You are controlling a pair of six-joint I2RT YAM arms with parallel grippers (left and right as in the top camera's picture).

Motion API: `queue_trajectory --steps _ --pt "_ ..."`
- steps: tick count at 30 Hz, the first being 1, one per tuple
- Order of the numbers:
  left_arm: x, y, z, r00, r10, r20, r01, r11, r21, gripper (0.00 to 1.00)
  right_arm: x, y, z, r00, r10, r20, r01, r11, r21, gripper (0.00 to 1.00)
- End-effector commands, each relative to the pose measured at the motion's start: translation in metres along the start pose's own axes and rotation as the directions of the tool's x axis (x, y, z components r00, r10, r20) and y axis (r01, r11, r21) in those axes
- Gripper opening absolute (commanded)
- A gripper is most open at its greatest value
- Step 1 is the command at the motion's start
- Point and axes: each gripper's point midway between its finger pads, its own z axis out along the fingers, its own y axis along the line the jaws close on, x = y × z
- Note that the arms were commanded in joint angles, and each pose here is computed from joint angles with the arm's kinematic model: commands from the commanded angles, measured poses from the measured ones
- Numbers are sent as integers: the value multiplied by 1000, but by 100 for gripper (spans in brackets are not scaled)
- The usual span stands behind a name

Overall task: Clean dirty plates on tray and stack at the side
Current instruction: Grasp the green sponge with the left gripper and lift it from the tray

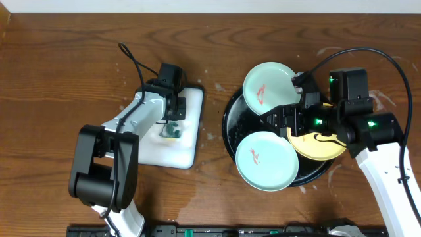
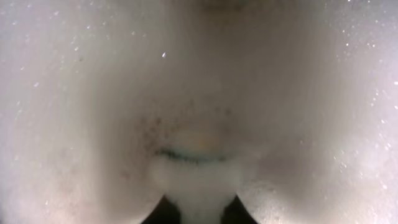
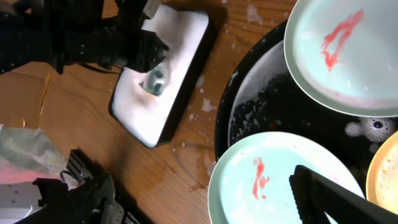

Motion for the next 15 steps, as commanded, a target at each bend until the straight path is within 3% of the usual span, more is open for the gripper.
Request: queue_trajectory --steps 1,2,5,10,15 --pt "-13 -4 -27 998 -8 57 6 1000 26 52 -5 8 -5 999 -41 19 42 999 -9 88" --pt "-17 -4 -36 997 -10 81 7 1000 31 62 -5 8 -5 999 -42 19 42 999 -9 88" --pt "-21 -3 -63 992 -14 126 9 999 40 68 -5 8 -5 999 -41 19 41 999 -8 88" --pt "3 -2 -82 998 -20 64 16 998 61 68 -6 4 -5 999 -43 25 42 999 17 87" --pt "30 -1 -57 999 -12 -30 14 999 51 65 -5 4 -5 999 -42 23 41 999 17 85"
